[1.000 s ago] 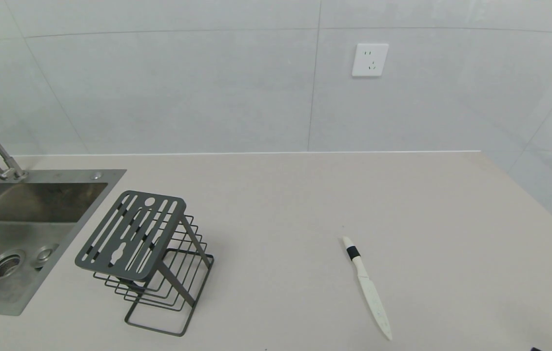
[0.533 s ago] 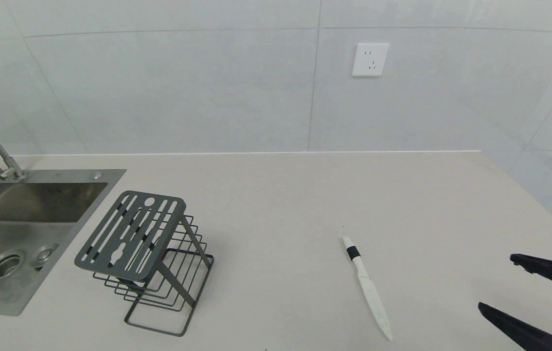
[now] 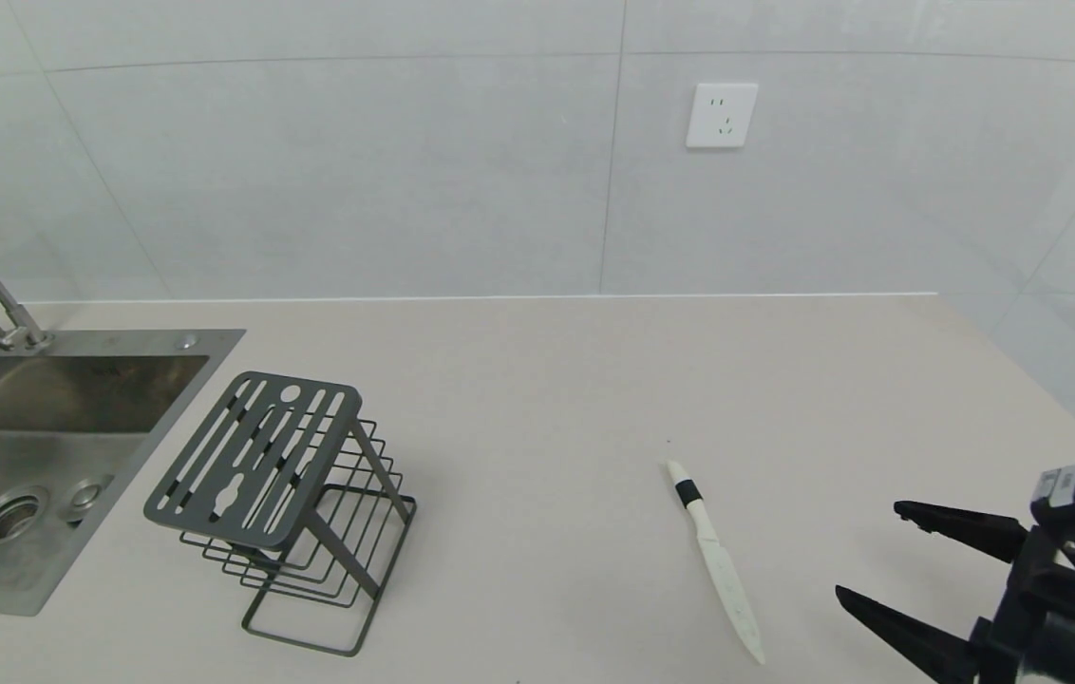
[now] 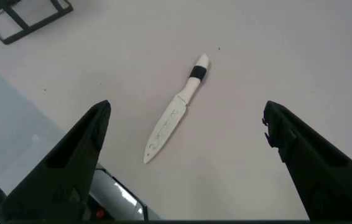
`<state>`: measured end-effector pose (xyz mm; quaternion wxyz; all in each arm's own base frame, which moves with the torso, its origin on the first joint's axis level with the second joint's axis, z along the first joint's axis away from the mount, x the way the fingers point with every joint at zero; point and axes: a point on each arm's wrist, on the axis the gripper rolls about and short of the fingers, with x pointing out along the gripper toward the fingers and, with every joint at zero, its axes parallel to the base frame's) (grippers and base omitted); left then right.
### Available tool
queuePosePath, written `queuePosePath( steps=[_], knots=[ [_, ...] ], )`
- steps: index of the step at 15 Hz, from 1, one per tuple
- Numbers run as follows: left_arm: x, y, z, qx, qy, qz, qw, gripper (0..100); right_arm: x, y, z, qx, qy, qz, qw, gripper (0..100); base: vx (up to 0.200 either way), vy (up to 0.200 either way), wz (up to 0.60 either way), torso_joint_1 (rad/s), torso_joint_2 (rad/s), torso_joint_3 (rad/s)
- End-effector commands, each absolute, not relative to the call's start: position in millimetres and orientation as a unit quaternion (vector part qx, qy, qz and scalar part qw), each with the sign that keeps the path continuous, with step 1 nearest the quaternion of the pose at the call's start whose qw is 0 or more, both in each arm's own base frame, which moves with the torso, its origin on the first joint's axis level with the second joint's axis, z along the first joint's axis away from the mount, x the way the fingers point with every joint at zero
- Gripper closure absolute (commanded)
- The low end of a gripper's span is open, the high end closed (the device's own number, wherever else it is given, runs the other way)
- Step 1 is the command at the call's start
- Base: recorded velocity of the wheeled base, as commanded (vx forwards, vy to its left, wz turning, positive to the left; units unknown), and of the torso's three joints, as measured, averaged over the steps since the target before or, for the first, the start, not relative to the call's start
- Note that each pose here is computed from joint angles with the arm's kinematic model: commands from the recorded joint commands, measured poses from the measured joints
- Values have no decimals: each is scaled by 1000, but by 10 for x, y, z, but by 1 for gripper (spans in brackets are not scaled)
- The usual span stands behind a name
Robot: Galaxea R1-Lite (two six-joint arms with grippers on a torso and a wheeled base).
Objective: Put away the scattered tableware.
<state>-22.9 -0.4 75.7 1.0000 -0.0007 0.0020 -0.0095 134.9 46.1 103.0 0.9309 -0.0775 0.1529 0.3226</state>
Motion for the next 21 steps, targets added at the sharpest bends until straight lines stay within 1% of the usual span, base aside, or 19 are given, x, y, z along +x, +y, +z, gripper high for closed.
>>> queuePosePath(
  steps=[1,4,5,6,7,8,9,12,14,17,21],
  knots=[
    [-228,-4,759,-1,2,-9,1000,0,1501,511,977,-76,174,325,927,0,0,0,0,0,0,0],
    [-227,-4,755,-1,3,-9,1000,0,1725,664,1147,-70,142,340,927,0,0,0,0,0,0,0],
    [-228,-4,759,-1,2,-9,1000,0,1811,736,1187,-47,144,339,929,0,0,0,0,0,0,0],
    [-228,-4,759,-1,2,-9,1000,0,1811,736,1187,-47,144,339,929,0,0,0,0,0,0,0],
    [-228,-4,759,-1,2,-9,1000,0,1997,971,1160,2,177,309,935,0,0,0,0,0,0,0],
    [-228,-4,759,-1,2,-9,1000,0,2014,994,1143,4,183,305,935,0,0,0,0,0,0,0],
    [-227,-4,755,-1,3,-9,1000,0,2077,1175,988,-2,224,293,930,0,0,0,0,0,0,0],
    [-228,-4,759,-1,2,-9,1000,0,2089,1352,739,-20,303,276,912,0,0,0,0,0,0,0],
    [-227,-4,755,-2,3,-9,1000,0,2135,1387,706,-28,321,262,910,0,0,0,0,0,0,0],
    [-228,-4,759,-2,2,-9,1000,0,2163,1389,712,-29,324,256,910,0,0,0,0,0,0,0],
    [-227,-4,755,-2,3,-9,1000,0,2176,1396,635,-33,339,250,906,0,0,0,0,0,0,0]
  ],
)
